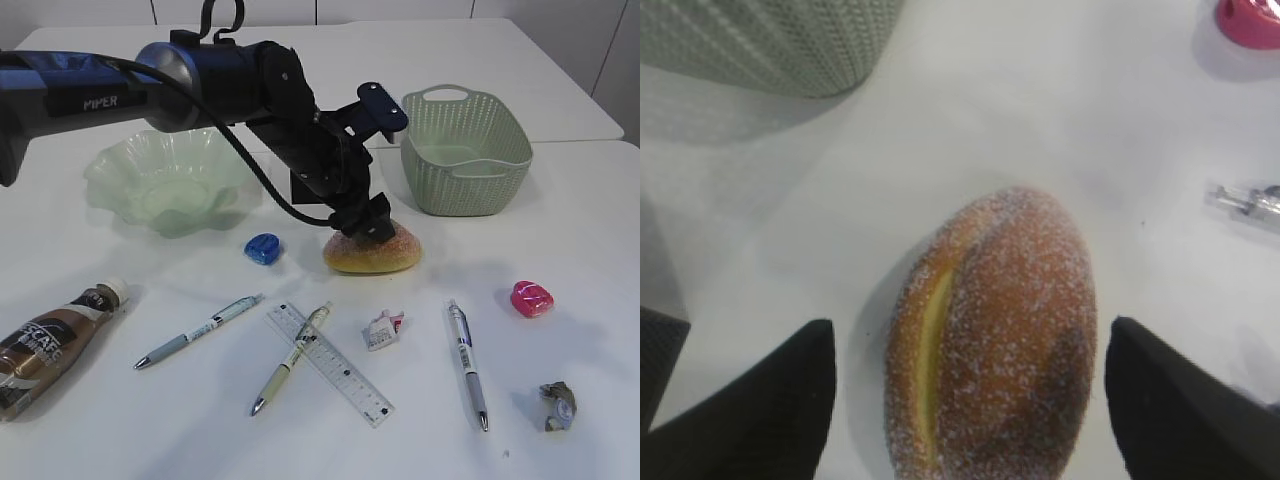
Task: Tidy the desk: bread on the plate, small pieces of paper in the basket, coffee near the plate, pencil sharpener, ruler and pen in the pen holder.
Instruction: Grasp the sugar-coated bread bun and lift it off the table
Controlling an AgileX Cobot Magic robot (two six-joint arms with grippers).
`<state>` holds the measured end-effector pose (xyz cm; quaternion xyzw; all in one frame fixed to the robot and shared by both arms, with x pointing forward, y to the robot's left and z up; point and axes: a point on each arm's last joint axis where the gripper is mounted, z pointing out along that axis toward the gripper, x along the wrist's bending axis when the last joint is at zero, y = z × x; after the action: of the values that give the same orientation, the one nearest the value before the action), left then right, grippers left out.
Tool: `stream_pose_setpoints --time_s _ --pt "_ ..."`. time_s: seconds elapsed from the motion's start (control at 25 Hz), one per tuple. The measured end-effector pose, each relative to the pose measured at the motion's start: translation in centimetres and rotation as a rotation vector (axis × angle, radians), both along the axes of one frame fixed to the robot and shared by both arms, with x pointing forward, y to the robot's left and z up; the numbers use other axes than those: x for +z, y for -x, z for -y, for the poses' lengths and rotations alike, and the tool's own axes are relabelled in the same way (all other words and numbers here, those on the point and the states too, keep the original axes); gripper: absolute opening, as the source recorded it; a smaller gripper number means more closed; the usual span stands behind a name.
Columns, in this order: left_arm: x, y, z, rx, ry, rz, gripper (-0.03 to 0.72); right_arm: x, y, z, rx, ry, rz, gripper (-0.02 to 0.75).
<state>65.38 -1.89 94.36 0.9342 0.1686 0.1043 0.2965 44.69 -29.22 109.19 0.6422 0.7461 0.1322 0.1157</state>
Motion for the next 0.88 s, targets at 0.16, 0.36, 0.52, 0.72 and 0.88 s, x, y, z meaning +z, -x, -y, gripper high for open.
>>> stream_pose_setpoints --time_s 0.16,0.36,0.52,0.72,0.88 --pt "0.0 -0.1 0.0 0.006 0.005 0.011 0.594 0.1 -0.1 0.0 -0.001 0.000 0.017 0.566" --pt "-1.3 -0.2 0.1 0.007 -0.004 -0.012 0.594 0.1 -0.3 0.0 -0.001 0.001 0.032 0.566" --pt "-1.8 -0.1 0.3 0.019 0.017 -0.041 0.594 0.1 -0.3 0.0 -0.001 0.001 0.032 0.566" --pt "-2.8 -0.3 0.5 0.027 0.020 -0.048 0.594 0.1 -0.3 0.0 -0.001 0.001 0.032 0.566" --pt "-3.1 -0.3 0.5 0.028 0.017 -0.051 0.582 0.1 -0.3 0.0 -0.002 0.001 0.034 0.566"
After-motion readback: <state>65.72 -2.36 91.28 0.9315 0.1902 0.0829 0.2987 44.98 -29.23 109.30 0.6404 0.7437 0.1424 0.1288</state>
